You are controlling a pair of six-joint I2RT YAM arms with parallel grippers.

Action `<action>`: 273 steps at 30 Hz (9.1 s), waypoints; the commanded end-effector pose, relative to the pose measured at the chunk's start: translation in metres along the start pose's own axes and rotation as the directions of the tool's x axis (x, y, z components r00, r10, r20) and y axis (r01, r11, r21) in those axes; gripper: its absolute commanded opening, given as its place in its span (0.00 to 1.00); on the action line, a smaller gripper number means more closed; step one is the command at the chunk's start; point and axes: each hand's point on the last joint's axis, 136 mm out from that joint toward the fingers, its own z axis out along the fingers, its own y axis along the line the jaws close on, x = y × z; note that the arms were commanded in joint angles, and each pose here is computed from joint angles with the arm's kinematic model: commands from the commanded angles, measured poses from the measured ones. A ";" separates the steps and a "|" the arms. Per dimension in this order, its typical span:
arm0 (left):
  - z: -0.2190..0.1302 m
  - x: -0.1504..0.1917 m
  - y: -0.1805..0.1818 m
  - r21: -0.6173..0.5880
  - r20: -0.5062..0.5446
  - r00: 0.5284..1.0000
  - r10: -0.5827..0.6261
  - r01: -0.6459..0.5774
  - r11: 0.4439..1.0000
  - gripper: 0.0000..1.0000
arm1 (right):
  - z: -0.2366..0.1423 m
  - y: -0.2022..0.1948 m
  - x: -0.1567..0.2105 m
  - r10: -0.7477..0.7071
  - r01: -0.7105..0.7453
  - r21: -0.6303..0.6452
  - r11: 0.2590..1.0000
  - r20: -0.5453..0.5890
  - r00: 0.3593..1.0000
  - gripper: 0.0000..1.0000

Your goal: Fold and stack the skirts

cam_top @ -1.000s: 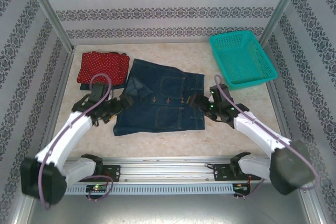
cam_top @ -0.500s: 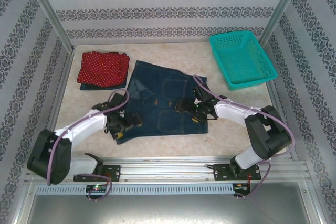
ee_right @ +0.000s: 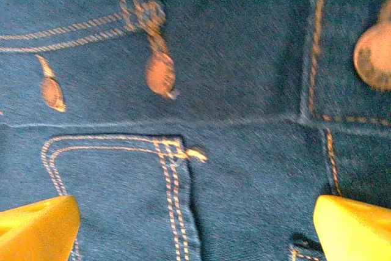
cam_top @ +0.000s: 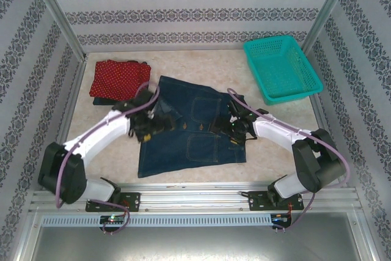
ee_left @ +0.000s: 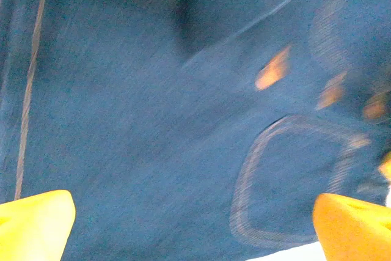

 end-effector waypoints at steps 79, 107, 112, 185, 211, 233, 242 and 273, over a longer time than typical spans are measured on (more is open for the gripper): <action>0.128 -0.235 -0.083 0.050 0.320 0.946 0.055 -0.075 0.996 1.00 | 0.010 0.037 -0.212 -0.055 0.047 0.036 0.998 0.276 0.960 0.98; 0.198 -0.310 -0.021 -0.043 0.306 0.946 -0.107 0.126 0.991 1.00 | 0.049 0.046 -0.313 0.226 -0.205 -0.095 0.974 0.384 0.895 0.98; 0.140 -0.340 -0.091 0.220 0.378 0.924 -0.058 -0.029 0.975 1.00 | -0.009 0.090 -0.327 0.153 -0.092 -0.150 0.984 0.471 0.869 0.98; 0.043 0.076 0.137 -0.056 0.173 0.689 -0.704 0.720 0.692 0.46 | -0.046 -0.071 -0.016 0.316 -0.308 -0.074 0.949 0.264 0.911 0.91; 0.057 0.094 0.154 -0.066 0.131 0.663 -0.737 0.747 0.661 0.20 | 0.001 -0.069 -0.017 0.346 -0.344 -0.047 0.938 0.206 0.915 0.43; -0.118 -0.142 0.013 0.075 0.626 0.766 -0.145 0.125 0.989 0.00 | -0.102 -0.008 -0.112 0.246 -0.178 -0.185 0.966 0.473 0.846 0.00; -0.116 -0.240 -0.031 0.052 0.727 0.686 -0.035 -0.004 0.999 0.00 | -0.096 0.011 -0.181 0.217 -0.148 -0.172 0.974 0.520 0.826 0.00; -0.023 -0.290 -0.063 0.167 0.497 0.862 -0.095 0.012 0.986 1.00 | -0.082 0.041 -0.238 0.196 -0.111 -0.183 0.977 0.551 0.811 0.76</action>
